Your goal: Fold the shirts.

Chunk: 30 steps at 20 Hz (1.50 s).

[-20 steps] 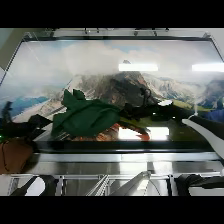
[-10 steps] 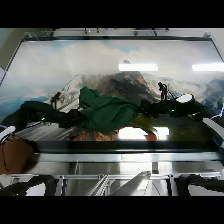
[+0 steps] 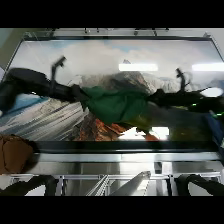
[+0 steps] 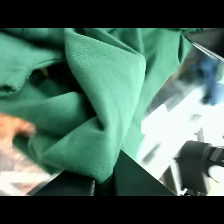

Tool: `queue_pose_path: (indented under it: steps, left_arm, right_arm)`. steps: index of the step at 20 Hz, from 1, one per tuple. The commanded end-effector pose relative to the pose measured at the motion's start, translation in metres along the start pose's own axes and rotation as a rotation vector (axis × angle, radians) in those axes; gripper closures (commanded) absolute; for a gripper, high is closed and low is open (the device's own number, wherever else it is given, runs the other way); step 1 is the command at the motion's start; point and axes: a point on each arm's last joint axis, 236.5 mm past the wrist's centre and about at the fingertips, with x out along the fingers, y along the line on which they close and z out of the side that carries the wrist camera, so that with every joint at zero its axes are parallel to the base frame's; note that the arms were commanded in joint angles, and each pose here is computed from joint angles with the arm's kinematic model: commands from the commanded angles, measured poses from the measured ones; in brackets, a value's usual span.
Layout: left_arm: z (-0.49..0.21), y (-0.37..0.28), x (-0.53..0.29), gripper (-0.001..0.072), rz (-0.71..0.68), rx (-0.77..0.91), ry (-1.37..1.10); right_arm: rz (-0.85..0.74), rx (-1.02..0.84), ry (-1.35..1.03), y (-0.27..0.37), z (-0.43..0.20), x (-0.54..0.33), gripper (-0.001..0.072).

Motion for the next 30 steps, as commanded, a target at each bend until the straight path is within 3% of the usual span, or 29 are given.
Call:
queue_pose_path:
  steps: [1,5,9,14,18,21,24,25,26,28,29,30]
  left_arm:
    - [0.016,-0.106,-0.111,0.0684,0.007,0.259,-0.17]
    - [0.016,-0.235,-0.232,0.0677,0.092,0.578,-0.539]
    - [0.0,-0.27,-0.259,0.0677,0.115,0.652,-0.612]
    - [0.021,-0.18,-0.182,0.0676,0.053,0.416,-0.32]
    - [0.025,-0.075,-0.064,0.0675,-0.031,0.182,0.005]
    - [0.018,0.013,0.018,0.0676,-0.055,-0.029,0.168]
    - [0.009,0.083,0.077,0.0662,-0.072,-0.126,0.251]
    - [0.008,0.097,0.089,0.0488,-0.078,-0.118,0.267]
    - [0.012,0.106,0.096,0.0368,-0.079,-0.125,0.273]
    - [0.034,0.117,0.097,0.0364,-0.071,-0.103,0.242]
    - [0.048,0.119,0.091,0.0363,-0.064,-0.084,0.212]
    - [0.065,0.12,0.081,0.0363,-0.053,-0.069,0.172]
  right_arm:
    - [0.238,-0.329,-0.271,0.136,0.037,-0.116,0.0687]
    - [0.287,-0.757,-0.679,0.29,0.007,-0.248,0.0686]
    - [0.263,-0.884,-0.818,0.334,-0.028,-0.283,0.0687]
    - [0.249,-0.598,-0.552,0.247,0.009,-0.219,0.0686]
    - [0.242,-0.193,-0.325,0.123,0.021,-0.12,0.0685]
    - [0.076,0.071,-0.187,0.005,-0.001,-0.033,0.0685]
    - [-0.055,0.173,-0.135,-0.082,-0.01,0.017,0.0686]
    - [-0.082,0.202,-0.15,-0.103,-0.005,0.026,0.0685]
    - [-0.104,0.218,-0.159,-0.119,0.001,0.03,0.0685]
    - [-0.131,0.211,-0.198,-0.137,0.025,0.026,0.0685]
    - [-0.134,0.192,-0.238,-0.138,0.044,0.017,0.0657]
    - [-0.121,0.172,-0.279,-0.133,0.065,0.004,0.0377]
